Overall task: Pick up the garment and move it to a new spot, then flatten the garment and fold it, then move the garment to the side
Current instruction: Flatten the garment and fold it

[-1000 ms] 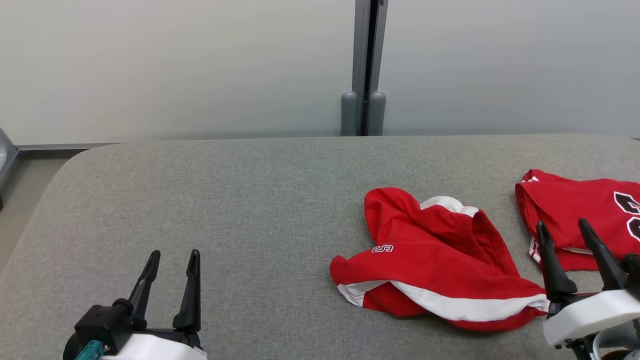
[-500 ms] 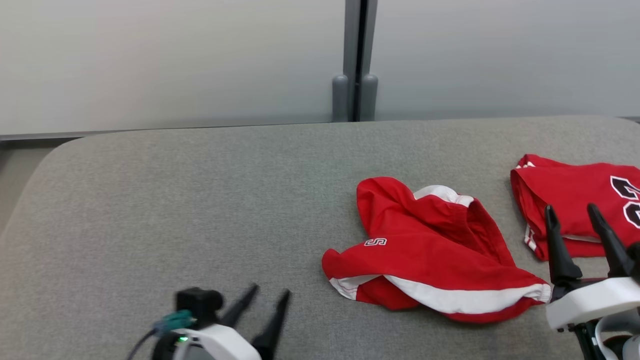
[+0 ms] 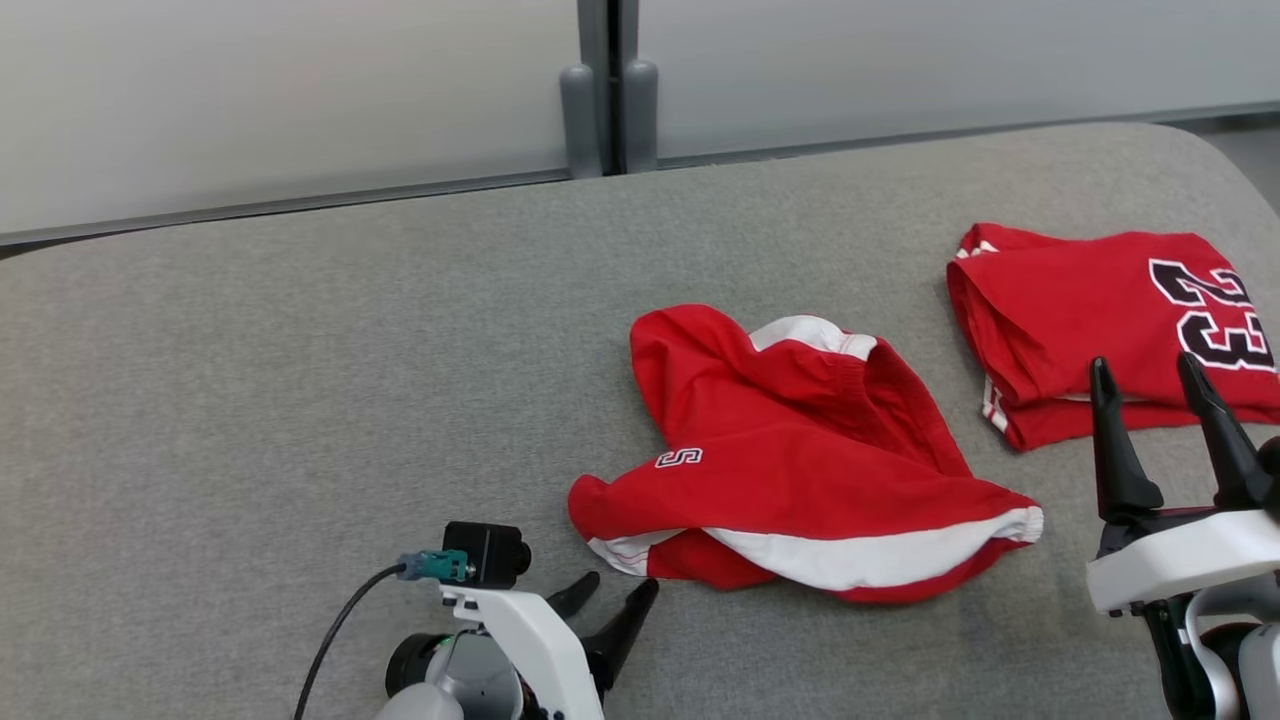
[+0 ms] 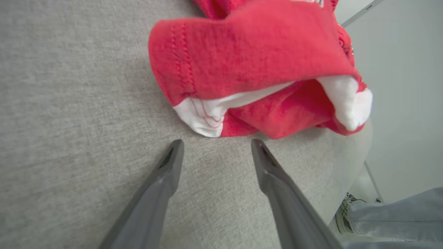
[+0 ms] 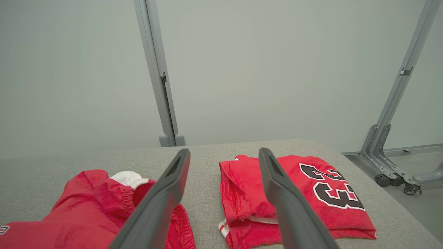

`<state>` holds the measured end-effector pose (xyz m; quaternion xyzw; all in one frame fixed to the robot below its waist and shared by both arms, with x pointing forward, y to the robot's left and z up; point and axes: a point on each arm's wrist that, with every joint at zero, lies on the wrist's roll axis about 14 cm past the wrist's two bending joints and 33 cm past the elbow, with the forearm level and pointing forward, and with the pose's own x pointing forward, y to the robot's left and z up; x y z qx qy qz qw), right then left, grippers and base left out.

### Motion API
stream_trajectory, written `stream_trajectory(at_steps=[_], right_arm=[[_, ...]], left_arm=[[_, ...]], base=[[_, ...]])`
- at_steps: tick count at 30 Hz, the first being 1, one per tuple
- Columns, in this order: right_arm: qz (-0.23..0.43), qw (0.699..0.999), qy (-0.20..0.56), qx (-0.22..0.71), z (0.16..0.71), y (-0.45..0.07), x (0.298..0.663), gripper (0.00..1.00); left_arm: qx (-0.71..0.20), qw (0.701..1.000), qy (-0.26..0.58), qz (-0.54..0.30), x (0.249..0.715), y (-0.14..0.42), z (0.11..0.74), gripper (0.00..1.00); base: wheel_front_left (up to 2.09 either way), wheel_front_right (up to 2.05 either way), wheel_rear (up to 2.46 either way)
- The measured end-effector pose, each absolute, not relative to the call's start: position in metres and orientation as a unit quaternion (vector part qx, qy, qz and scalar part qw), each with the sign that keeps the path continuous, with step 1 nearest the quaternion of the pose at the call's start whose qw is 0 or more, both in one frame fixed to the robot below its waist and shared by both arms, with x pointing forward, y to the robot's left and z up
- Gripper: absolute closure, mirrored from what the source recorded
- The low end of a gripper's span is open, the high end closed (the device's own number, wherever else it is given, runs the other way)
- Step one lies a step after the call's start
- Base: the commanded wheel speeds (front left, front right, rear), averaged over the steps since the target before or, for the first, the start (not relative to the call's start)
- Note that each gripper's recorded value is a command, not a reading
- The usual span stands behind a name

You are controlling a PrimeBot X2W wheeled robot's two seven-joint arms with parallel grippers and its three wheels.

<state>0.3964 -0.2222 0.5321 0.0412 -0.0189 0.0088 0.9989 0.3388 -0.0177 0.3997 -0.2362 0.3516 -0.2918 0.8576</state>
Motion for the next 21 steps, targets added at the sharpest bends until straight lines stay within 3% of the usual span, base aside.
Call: stream_trajectory(at_steps=[6, 7, 8, 15, 21], right_arm=[[-0.002, 0.999, -0.011, 0.043, 0.524, -0.229, 0.397, 0.0], [-0.004, 0.999, -0.01, 0.044, 0.522, -0.23, 0.396, 0.0], [-0.005, 0.999, -0.009, 0.044, 0.522, -0.23, 0.396, 0.0], [-0.006, 0.999, -0.012, 0.046, 0.523, -0.232, 0.394, 0.0], [0.019, 0.999, -0.013, 0.047, 0.526, -0.215, 0.396, 0.0]], left_arm=[[-0.23, 0.855, 0.364, -0.29, 0.354, -0.025, 0.387, 0.0], [-0.227, 0.854, 0.366, -0.291, 0.355, -0.026, 0.386, 0.25], [-0.225, 0.854, 0.367, -0.293, 0.356, -0.028, 0.385, 1.0], [-0.222, 0.86, 0.35, -0.298, 0.356, -0.021, 0.397, 1.0], [-0.165, 0.874, 0.339, -0.307, 0.344, 0.01, 0.411, 1.0]], base=[[0.0, 0.0, 0.0], [0.0, 0.0, 0.0], [0.0, 0.0, 0.0], [0.0, 0.0, 0.0], [0.0, 0.0, 0.0]])
